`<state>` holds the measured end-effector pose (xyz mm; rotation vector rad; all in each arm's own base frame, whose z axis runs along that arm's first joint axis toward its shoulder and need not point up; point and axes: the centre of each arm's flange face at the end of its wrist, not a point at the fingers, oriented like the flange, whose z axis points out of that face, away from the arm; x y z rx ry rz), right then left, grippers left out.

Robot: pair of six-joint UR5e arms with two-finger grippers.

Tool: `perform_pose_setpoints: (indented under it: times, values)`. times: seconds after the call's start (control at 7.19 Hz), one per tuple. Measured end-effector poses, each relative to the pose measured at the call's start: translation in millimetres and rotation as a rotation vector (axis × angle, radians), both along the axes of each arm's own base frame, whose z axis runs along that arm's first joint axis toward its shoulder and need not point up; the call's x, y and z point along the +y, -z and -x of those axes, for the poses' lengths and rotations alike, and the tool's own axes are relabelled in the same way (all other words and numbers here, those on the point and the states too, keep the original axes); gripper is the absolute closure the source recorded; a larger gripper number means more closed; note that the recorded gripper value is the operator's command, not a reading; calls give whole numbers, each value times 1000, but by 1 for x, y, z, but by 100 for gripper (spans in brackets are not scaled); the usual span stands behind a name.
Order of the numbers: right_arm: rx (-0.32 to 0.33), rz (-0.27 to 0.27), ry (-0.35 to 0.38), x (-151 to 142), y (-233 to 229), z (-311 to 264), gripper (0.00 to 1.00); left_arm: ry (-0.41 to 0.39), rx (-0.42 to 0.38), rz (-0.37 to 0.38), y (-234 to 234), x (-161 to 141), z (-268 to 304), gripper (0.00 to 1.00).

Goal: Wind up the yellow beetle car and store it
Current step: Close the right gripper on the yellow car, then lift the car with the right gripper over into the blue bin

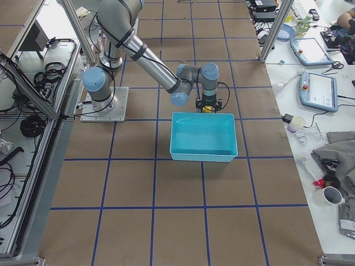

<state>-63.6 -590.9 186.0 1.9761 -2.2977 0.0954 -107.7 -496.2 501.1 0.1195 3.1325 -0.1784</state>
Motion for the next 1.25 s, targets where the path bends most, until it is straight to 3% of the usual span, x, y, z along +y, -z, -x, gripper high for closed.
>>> perform_pose_setpoints:
  times: [0.14,0.28,0.84,1.25]
  values:
    - [-3,1,2,0,0,0,96,0,0,0,0,0,0,0]
    - [-4,2,3,0,0,0,100,0,-1,0,0,0,0,0]
    - [-55,40,-16,-3,-16,-15,99,3,-2,1,0,0,-1,0]
    - [-77,92,-39,-4,-67,-29,100,5,-2,2,0,0,-1,0]
